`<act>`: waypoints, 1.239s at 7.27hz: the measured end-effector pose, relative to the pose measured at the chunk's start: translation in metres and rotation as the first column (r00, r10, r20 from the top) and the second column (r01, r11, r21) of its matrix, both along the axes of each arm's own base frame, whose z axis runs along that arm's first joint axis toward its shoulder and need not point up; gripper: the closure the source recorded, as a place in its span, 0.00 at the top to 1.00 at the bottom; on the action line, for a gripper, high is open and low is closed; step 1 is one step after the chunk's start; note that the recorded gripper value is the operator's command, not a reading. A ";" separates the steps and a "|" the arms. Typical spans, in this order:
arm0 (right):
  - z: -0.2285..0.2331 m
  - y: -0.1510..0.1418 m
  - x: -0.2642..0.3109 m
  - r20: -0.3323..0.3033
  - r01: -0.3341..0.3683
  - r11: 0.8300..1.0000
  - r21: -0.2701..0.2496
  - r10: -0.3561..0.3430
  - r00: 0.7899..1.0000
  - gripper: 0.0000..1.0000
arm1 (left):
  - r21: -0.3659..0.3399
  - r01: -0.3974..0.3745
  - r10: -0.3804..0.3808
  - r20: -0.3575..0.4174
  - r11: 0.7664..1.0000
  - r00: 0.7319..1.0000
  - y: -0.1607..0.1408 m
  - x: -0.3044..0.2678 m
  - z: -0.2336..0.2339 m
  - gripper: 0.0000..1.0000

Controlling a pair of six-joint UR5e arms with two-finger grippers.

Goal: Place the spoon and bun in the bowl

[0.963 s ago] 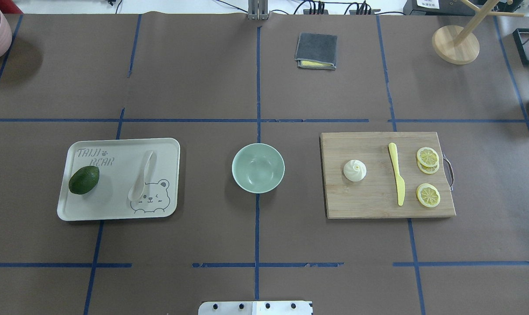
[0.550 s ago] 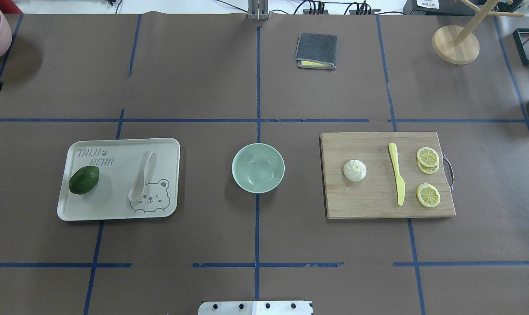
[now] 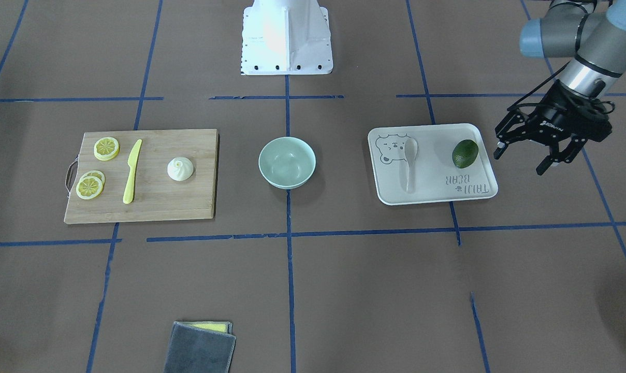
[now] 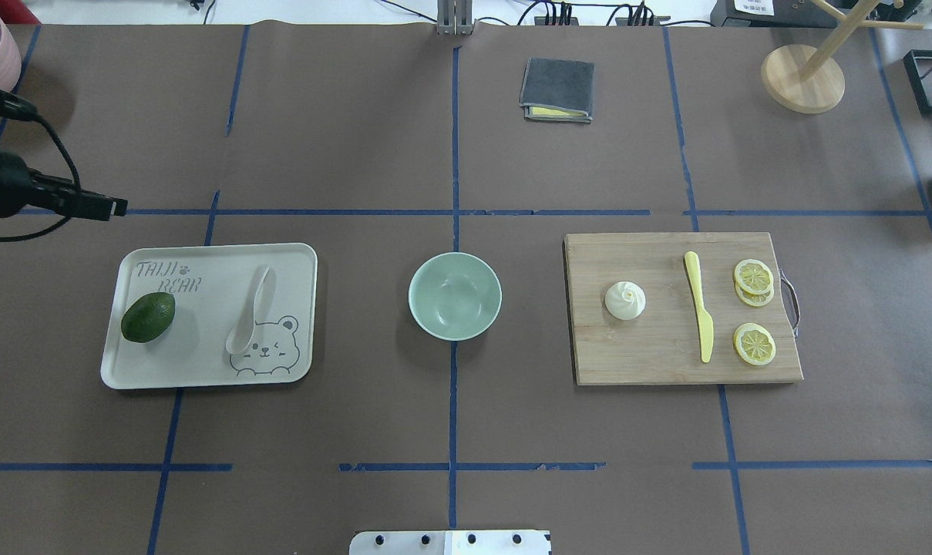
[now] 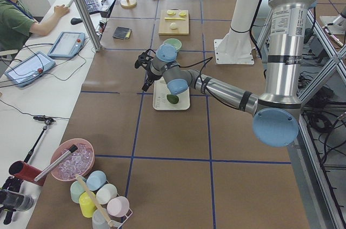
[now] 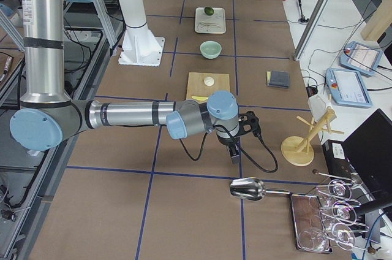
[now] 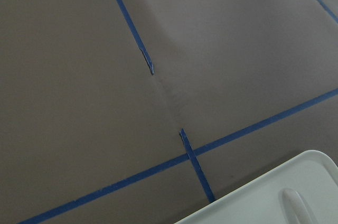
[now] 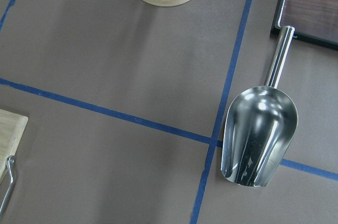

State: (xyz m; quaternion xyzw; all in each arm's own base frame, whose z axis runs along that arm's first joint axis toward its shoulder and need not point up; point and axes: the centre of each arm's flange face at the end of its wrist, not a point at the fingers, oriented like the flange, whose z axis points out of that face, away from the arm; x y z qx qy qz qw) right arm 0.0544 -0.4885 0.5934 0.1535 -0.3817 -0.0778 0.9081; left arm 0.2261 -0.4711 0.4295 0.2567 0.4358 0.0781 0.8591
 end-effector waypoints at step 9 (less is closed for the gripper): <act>0.007 0.001 0.000 0.000 0.001 1.000 -0.013 -0.001 1.000 1.00 | -0.204 0.070 -0.061 0.050 0.977 0.997 0.051 0.219 -0.024 0.79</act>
